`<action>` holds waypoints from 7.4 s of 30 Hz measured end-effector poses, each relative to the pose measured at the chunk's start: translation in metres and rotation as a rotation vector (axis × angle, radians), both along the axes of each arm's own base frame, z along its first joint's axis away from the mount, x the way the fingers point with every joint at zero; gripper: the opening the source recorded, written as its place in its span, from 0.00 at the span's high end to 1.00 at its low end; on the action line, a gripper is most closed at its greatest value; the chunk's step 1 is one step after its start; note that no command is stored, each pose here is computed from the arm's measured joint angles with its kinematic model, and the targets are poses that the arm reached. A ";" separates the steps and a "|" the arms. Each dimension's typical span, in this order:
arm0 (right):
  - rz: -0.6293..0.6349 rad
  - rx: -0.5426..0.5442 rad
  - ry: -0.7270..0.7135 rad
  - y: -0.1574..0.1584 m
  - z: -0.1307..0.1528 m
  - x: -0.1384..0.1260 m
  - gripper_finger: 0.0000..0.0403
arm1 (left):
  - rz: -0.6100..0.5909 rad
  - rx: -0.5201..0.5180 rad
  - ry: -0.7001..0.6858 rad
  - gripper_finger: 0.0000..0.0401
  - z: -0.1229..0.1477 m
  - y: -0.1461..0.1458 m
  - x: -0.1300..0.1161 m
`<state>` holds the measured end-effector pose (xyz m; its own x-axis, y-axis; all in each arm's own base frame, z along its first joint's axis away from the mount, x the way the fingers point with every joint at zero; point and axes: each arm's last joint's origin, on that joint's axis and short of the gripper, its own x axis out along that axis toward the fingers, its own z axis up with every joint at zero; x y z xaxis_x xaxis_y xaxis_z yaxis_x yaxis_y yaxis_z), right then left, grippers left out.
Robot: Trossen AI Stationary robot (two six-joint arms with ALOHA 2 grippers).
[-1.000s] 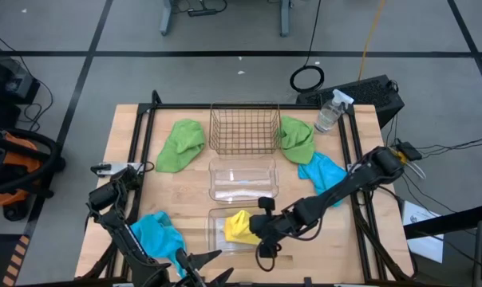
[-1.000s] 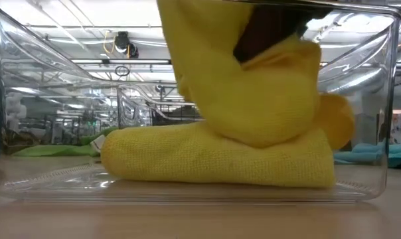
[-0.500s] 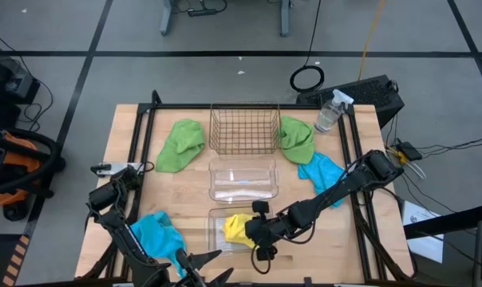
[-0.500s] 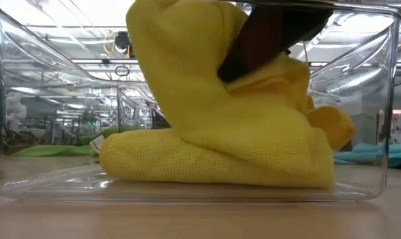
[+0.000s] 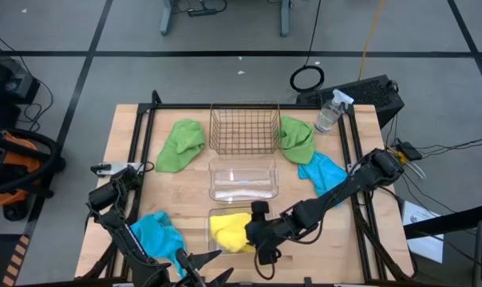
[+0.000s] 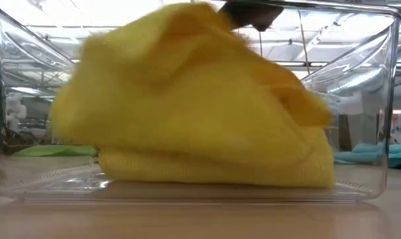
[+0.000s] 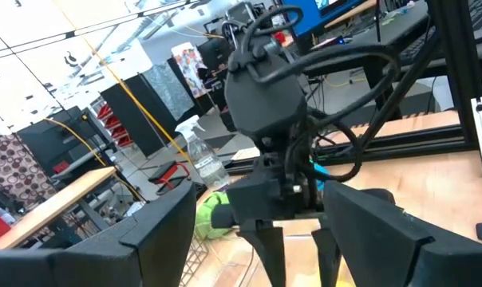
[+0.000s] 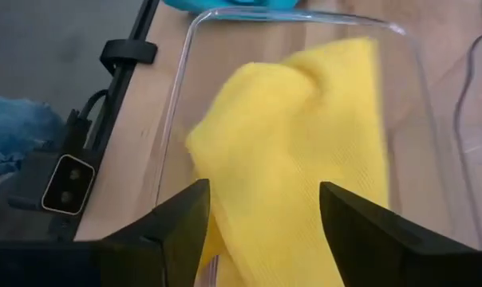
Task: Sort microfiber towel by color & place in baskets
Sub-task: Put the yellow towel into the bottom transparent bin, then put the bottom blue towel into the top transparent bin
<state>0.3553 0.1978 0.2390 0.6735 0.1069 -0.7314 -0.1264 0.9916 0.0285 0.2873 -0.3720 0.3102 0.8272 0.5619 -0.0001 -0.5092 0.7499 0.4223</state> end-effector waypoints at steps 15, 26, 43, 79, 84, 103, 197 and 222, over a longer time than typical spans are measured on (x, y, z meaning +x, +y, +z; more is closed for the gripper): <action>-0.005 -0.015 -0.078 0.011 -0.029 0.028 0.86 | 0.000 -0.002 -0.002 0.30 0.000 0.000 0.000; -0.051 -0.010 0.012 0.005 -0.069 0.041 0.95 | -0.003 -0.016 -0.011 0.30 0.000 -0.001 -0.001; -0.048 0.008 0.029 0.007 -0.011 0.007 0.97 | -0.003 0.008 0.005 0.30 -0.001 -0.001 -0.001; -0.161 0.000 -0.130 0.154 -0.018 -0.177 0.97 | -0.450 -0.321 -0.042 0.47 -0.017 -0.003 0.013; -0.156 0.004 -0.137 0.155 -0.017 -0.177 0.97 | -0.280 -0.472 0.143 0.50 0.001 0.054 -0.003; -0.097 -0.051 -0.141 0.156 -0.017 -0.179 0.97 | 0.349 -0.938 0.952 0.40 -0.075 0.121 -0.068; 0.073 -0.538 -0.184 -0.040 0.042 0.009 0.95 | 0.287 -0.398 0.436 0.95 -0.001 0.190 -0.051; 0.149 -0.679 -0.334 -0.095 0.059 0.042 0.26 | -0.048 -0.134 0.602 0.95 0.013 0.208 0.016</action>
